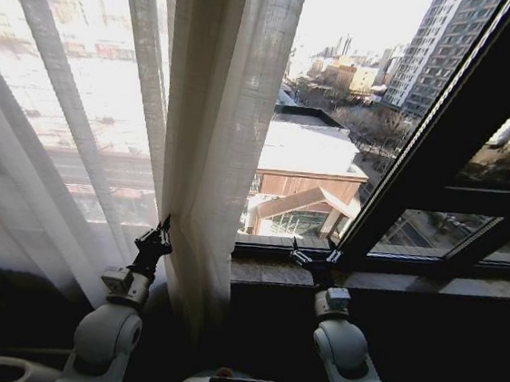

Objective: Open the curtains by pulling them apart, changing their state from closed to fully open.

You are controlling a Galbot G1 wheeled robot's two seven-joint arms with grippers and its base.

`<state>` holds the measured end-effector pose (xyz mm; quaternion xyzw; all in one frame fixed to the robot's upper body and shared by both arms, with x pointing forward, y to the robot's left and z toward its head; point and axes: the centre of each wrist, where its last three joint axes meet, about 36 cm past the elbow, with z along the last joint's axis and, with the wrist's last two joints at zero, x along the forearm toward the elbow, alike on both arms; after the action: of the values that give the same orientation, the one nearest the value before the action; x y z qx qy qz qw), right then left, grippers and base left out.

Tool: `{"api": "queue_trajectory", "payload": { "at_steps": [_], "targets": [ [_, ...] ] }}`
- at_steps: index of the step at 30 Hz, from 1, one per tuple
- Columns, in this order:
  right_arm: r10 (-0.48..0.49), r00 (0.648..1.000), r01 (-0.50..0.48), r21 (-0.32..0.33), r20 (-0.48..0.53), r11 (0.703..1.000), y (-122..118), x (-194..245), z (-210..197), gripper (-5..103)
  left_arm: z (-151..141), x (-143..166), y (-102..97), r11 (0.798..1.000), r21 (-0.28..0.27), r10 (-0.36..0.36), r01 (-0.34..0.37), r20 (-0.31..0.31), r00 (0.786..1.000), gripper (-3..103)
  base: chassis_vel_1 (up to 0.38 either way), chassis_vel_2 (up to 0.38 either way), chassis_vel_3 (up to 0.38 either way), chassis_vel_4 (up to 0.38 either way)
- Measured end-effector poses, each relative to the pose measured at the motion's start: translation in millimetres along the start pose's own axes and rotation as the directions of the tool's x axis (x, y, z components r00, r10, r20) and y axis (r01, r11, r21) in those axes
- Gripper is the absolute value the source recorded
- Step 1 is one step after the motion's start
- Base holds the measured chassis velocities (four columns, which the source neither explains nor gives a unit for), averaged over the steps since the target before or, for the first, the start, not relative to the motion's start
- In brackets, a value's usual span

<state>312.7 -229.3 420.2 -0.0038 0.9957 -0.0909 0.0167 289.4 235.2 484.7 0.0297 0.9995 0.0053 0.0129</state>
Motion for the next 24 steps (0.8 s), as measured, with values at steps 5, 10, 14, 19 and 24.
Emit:
{"api": "queue_trajectory", "payload": {
  "at_steps": [5,10,14,19,24],
  "targets": [
    [-0.001,1.000,0.001,0.002,-0.001,1.000,0,0,1,100,0,-2,5.4,1.000,0.003,-0.027,0.027,0.009,1.000,0,0.000,0.000,0.000,0.000],
    [-0.006,1.000,0.007,0.002,-0.003,1.000,1,-1,2,100,-7,-5,34.1,0.992,0.014,-0.129,0.129,0.043,0.991,0,0.000,0.000,0.000,0.000],
    [-0.015,1.000,0.015,0.000,-0.007,1.000,4,-2,4,100,-13,-1,70.0,0.972,0.023,-0.236,0.235,0.060,0.970,0,0.000,0.000,0.000,0.000],
    [-0.029,1.000,0.029,-0.003,-0.009,1.000,8,-3,5,100,-16,10,112.1,0.938,0.042,-0.348,0.345,0.068,0.935,0,0.000,0.000,0.000,0.000],
    [-0.045,0.999,0.045,-0.005,-0.012,0.999,12,-5,8,100,-12,21,147.5,0.890,0.069,-0.454,0.450,0.054,0.889,0,0.000,0.000,0.000,0.000]
  ]
}}
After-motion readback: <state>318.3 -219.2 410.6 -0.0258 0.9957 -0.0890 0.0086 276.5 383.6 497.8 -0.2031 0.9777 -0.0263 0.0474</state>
